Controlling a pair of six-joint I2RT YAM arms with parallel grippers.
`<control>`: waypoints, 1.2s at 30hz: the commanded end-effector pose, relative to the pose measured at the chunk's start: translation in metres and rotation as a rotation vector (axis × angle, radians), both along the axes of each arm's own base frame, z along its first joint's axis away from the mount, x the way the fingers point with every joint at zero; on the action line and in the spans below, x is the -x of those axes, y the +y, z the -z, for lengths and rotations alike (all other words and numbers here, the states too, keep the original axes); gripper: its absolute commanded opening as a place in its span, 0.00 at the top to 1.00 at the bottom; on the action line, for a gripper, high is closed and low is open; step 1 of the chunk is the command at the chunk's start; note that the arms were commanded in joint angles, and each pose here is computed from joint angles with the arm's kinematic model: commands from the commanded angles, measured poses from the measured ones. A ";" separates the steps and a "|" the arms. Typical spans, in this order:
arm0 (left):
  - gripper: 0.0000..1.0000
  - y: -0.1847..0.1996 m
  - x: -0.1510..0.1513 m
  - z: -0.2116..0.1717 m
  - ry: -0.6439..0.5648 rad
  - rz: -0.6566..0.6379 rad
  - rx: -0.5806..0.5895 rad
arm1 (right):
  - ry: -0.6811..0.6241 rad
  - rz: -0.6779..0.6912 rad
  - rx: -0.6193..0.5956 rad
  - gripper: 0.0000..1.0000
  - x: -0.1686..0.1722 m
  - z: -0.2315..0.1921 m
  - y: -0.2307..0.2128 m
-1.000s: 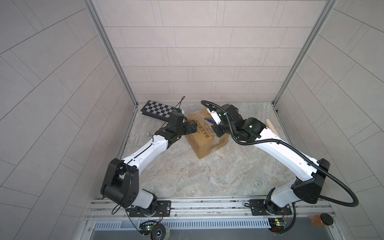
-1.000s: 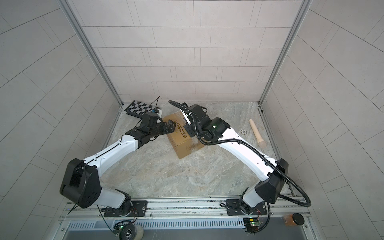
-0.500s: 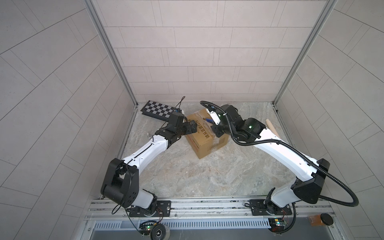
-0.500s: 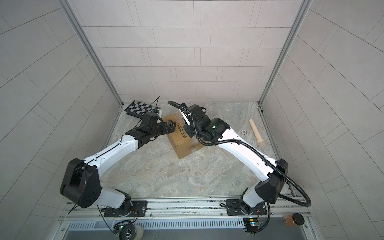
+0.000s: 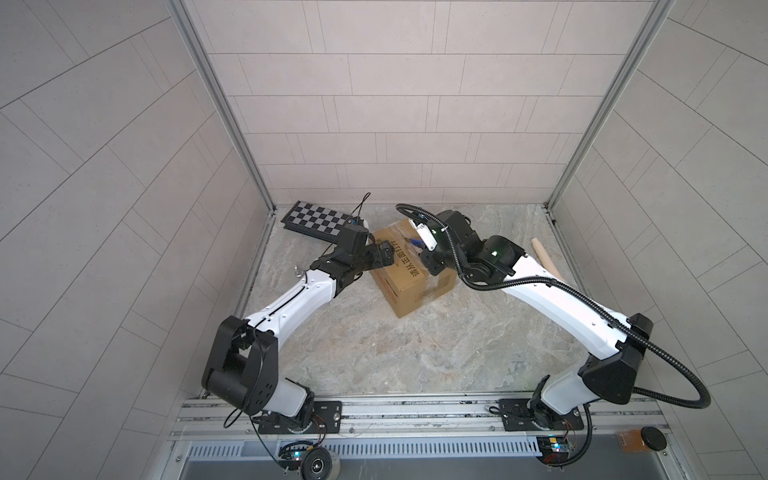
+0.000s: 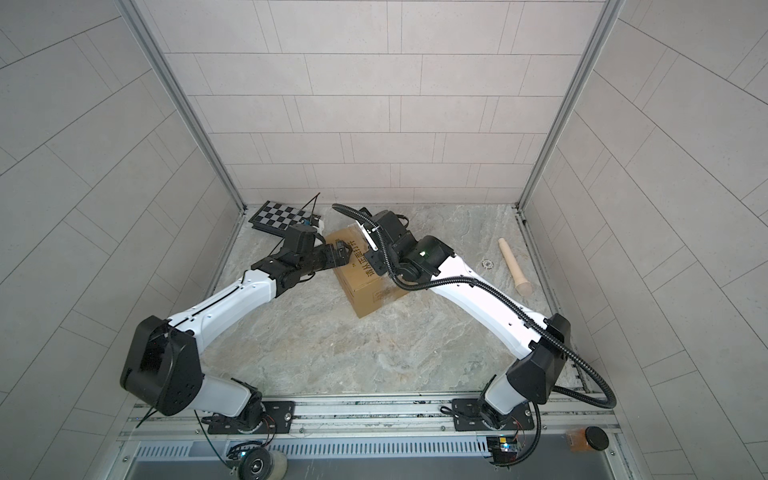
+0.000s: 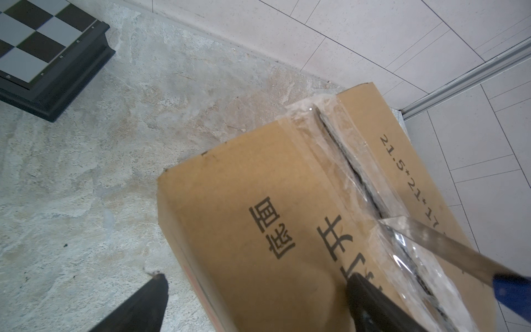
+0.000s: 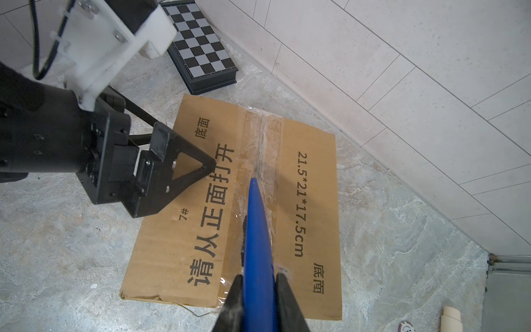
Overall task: Unpack the express box
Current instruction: 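Hold the box with the left gripper while the right gripper draws the blade along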
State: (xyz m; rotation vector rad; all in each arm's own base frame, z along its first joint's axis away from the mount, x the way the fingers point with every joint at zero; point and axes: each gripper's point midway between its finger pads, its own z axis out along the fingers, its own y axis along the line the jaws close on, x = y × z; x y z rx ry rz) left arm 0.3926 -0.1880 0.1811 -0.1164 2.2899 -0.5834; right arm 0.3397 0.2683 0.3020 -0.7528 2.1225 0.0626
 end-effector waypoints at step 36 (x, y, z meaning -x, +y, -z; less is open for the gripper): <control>0.00 0.006 0.004 0.025 0.079 -0.016 -0.053 | -0.015 0.005 -0.009 1.00 0.006 -0.004 -0.006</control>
